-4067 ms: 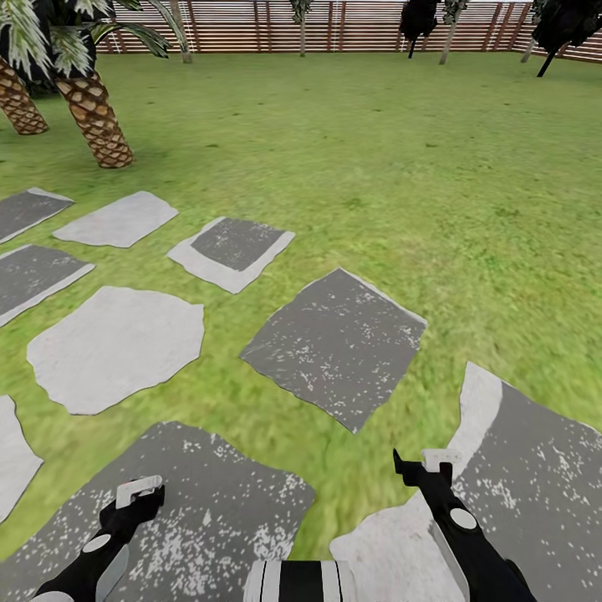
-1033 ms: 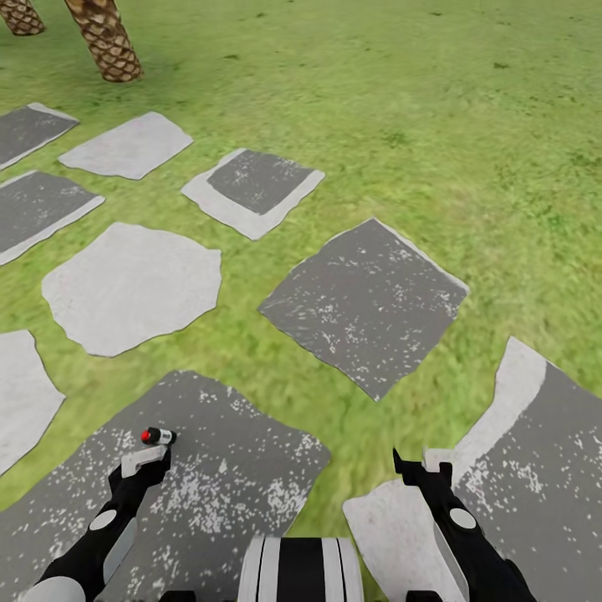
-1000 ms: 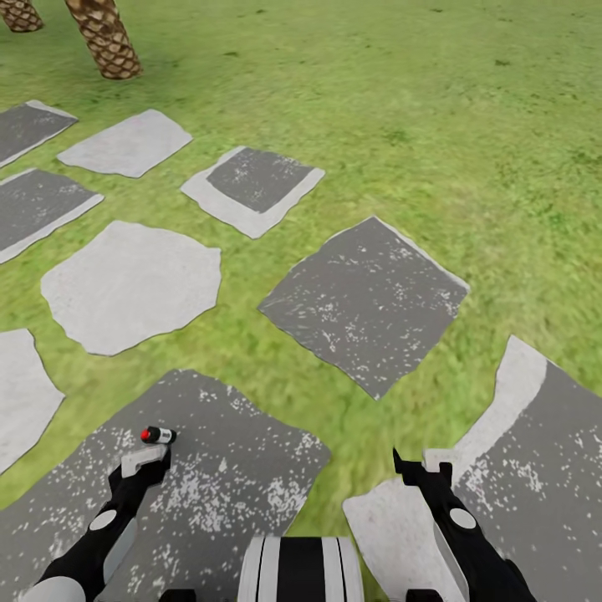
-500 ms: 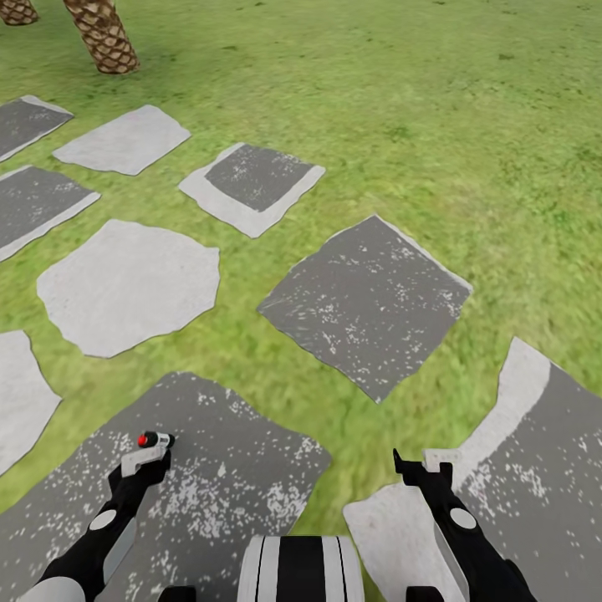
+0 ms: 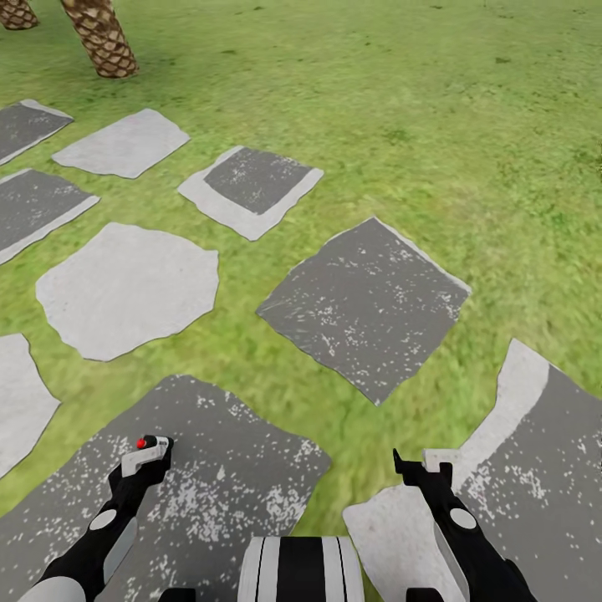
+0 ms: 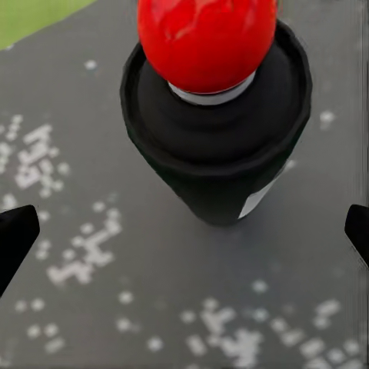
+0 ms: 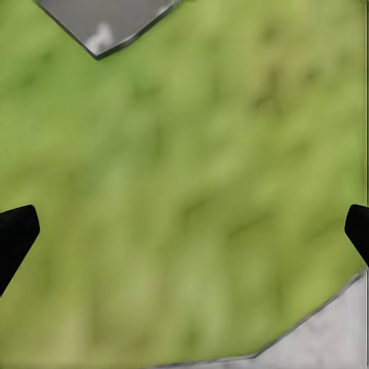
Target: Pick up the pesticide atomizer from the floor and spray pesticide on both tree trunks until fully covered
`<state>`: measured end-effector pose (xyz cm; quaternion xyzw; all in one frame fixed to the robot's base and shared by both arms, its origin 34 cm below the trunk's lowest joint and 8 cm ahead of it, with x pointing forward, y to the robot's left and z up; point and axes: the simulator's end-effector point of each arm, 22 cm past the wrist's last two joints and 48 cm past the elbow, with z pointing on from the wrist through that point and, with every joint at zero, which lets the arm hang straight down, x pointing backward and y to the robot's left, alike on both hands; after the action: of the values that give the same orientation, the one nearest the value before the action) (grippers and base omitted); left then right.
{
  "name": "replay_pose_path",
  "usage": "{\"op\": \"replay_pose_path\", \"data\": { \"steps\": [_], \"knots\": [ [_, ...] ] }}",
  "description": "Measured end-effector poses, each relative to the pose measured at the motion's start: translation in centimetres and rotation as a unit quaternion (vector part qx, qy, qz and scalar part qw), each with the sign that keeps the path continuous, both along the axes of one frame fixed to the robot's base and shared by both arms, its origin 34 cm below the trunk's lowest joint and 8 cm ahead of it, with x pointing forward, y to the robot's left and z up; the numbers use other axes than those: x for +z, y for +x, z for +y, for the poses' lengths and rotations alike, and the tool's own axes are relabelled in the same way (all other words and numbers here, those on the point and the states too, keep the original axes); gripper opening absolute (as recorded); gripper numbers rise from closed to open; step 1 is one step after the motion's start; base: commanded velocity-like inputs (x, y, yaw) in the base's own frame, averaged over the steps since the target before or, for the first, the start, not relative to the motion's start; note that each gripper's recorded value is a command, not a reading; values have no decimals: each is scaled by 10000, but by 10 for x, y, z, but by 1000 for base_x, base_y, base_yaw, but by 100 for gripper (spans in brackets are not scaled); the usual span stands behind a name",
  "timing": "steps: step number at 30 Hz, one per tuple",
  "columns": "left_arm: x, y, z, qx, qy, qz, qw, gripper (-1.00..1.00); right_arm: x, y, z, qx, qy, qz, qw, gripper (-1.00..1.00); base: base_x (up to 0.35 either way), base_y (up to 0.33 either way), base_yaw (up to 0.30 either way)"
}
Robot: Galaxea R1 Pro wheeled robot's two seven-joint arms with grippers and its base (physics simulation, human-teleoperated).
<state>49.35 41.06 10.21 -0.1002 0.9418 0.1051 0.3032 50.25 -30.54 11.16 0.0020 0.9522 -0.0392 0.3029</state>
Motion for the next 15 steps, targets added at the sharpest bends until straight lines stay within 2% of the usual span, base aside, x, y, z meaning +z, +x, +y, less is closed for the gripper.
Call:
{"op": "replay_pose_path", "data": {
  "steps": [6,15],
  "knots": [
    [4,4,0,1,-2,-45,10000,100,4,4,0,0,0,-45,10000,100,0,0,-60],
    [5,5,0,5,4,-62,10000,100,6,6,0,2,1,-71,10000,100,0,0,-8]
  ]
}}
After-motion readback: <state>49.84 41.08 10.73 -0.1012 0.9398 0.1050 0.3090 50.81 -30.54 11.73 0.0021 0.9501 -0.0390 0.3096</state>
